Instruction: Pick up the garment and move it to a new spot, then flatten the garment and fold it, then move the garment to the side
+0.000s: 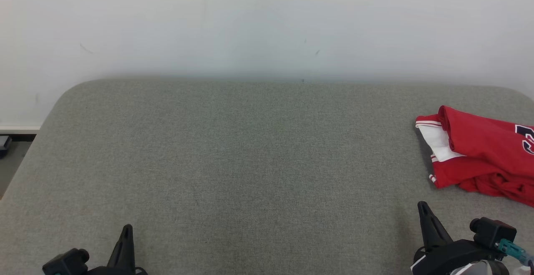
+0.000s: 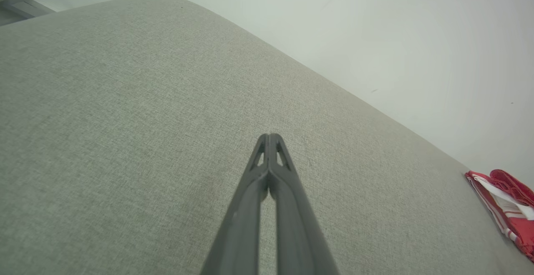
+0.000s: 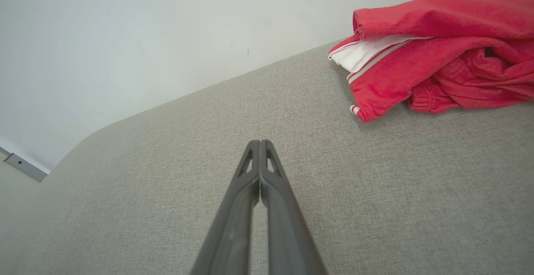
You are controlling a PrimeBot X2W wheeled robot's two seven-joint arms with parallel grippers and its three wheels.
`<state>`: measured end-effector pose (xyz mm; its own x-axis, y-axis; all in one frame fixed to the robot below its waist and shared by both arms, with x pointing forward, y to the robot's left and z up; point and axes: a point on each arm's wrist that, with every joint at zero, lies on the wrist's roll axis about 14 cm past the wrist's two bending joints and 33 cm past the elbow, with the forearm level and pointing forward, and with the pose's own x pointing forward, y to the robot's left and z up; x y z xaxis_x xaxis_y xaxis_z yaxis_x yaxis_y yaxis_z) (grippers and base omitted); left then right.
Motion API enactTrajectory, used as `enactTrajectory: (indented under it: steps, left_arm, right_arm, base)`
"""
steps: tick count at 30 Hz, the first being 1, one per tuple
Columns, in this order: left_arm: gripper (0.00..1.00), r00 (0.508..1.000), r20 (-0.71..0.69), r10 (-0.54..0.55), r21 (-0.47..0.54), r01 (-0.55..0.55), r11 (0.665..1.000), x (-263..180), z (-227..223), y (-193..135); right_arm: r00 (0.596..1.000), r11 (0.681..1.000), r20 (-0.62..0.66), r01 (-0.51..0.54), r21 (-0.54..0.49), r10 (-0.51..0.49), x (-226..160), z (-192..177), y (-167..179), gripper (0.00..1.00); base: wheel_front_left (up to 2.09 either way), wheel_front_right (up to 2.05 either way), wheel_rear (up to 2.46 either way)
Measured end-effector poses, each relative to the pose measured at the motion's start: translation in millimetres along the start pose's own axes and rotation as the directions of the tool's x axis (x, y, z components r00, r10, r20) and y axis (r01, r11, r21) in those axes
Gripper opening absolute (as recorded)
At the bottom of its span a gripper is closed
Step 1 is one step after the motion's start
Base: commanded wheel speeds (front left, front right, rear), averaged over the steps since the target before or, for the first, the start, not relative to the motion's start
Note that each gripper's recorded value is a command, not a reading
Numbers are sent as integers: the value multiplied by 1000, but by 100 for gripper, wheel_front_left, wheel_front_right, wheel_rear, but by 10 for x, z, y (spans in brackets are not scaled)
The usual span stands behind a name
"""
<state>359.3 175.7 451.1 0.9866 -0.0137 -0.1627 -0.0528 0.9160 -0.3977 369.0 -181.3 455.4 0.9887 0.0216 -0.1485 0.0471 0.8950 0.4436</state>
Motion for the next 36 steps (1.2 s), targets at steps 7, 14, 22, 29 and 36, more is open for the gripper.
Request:
enactTrajectory:
  steps: [7,14,22,29,36]
  left_arm:
    - [0,1000,-5,14,-117,-15,993,50,41,17]
    - [0,1000,-10,18,-204,-20,979,89,74,21]
    - [0,1000,-12,22,-316,-24,948,139,125,28]
    - [0,1000,-9,17,-399,-19,917,183,171,17]
    - [0,1000,-7,9,-479,-11,878,225,215,-1]
  right_arm:
    - [1000,994,16,7,110,-9,24,58,-7,0]
    - [1000,980,26,9,198,-14,45,102,-9,0]
    - [999,952,39,8,304,-21,70,159,-19,0]
    - [999,922,49,2,387,-23,93,209,-19,0]
    - [998,888,57,-4,460,-25,109,247,-23,0]
  base:
    - [0,0,0]
    - [0,0,0]
    - [0,0,0]
    - [0,0,0]
    - [0,0,0]
